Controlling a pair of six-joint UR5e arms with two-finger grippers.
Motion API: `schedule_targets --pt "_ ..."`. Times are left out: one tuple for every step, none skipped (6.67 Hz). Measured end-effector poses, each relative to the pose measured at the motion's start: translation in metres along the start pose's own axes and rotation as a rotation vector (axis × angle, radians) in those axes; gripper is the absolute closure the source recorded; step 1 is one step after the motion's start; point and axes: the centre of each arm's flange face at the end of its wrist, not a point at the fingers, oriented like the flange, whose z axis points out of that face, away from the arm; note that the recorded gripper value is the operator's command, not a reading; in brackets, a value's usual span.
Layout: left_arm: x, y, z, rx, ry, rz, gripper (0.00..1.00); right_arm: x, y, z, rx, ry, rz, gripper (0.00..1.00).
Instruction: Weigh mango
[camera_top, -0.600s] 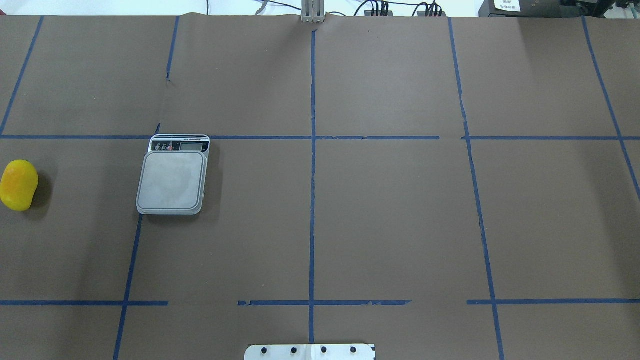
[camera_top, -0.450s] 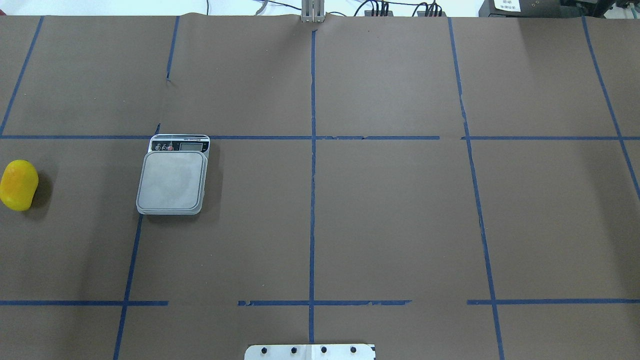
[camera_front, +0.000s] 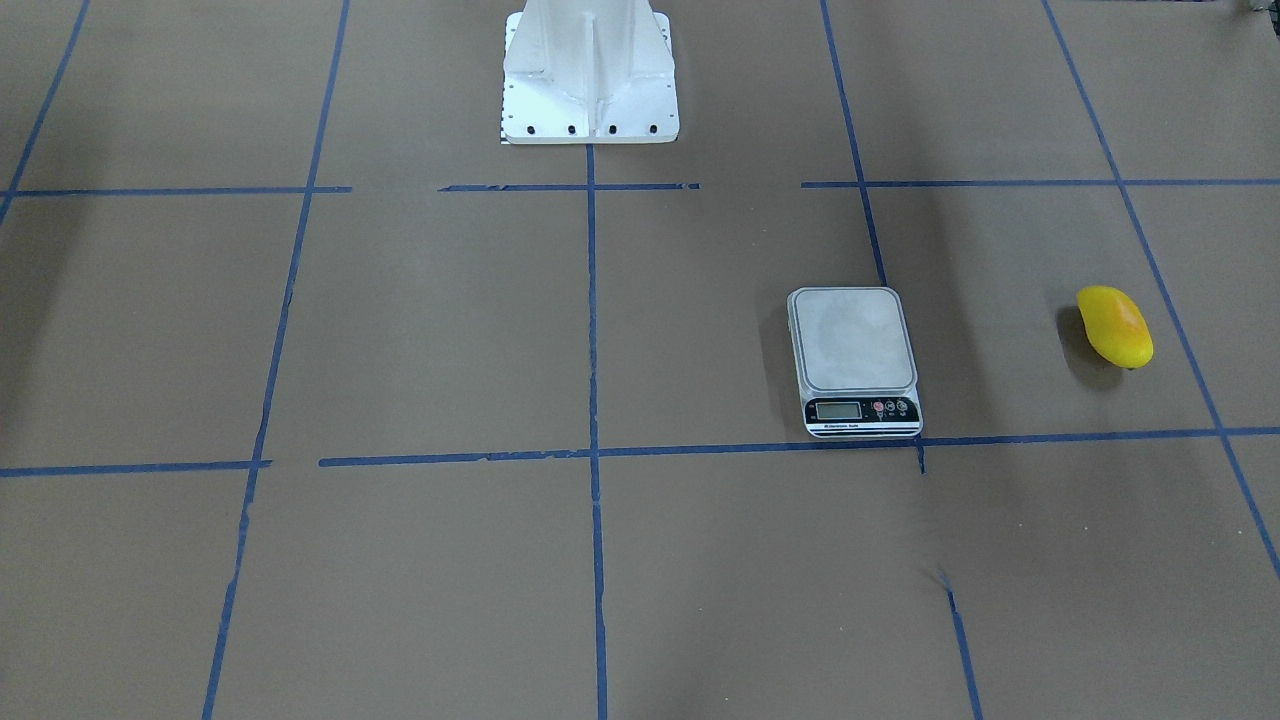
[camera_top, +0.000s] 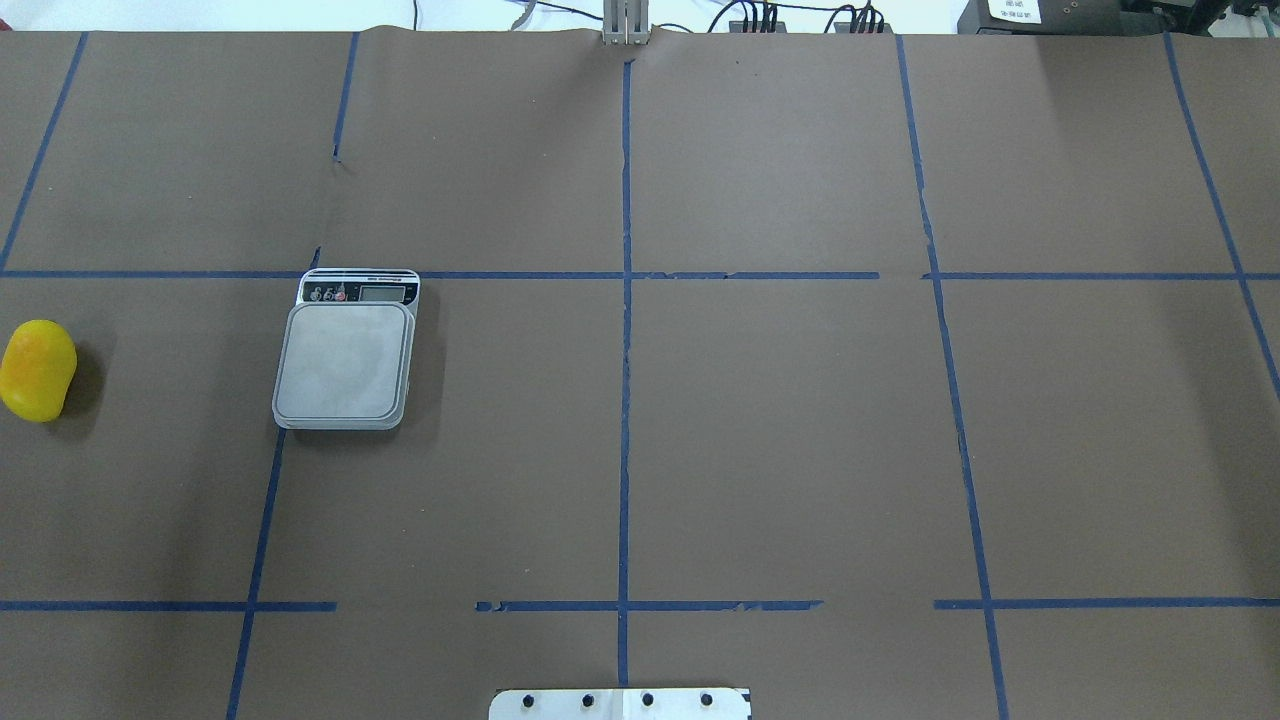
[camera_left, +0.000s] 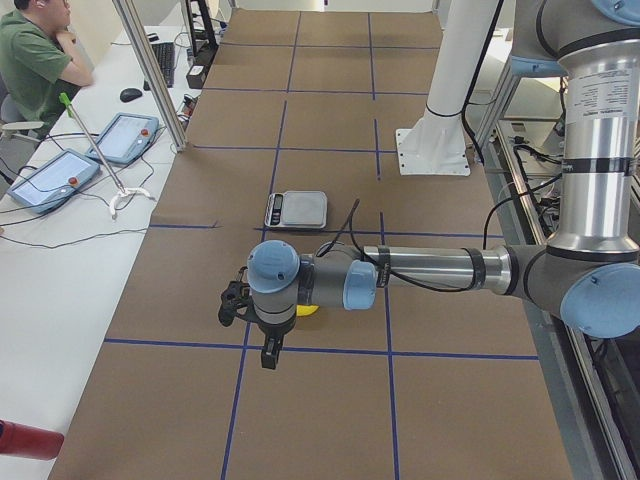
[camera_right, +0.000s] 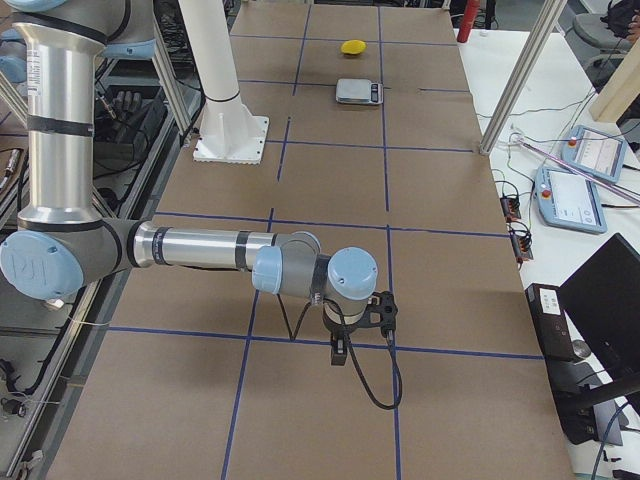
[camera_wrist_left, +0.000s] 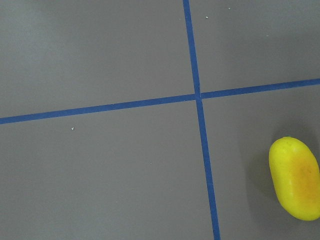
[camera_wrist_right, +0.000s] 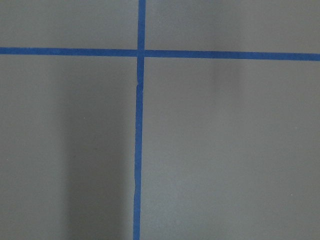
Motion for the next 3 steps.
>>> schedule_targets --pt "0.006 -0.003 0.001 0.002 0.001 -0.008 0.00 0.000 0.000 0.000 0.000 0.000 0.000 0.00" --pt "0.018 -0.007 0.007 0.011 0.006 -0.037 0.00 0.000 0.000 0.000 0.000 0.000 0.000 0.00" --pt "0.042 -0.010 0.023 0.031 0.019 -0.070 0.00 0.000 0.000 0.000 0.000 0.000 0.000 0.00"
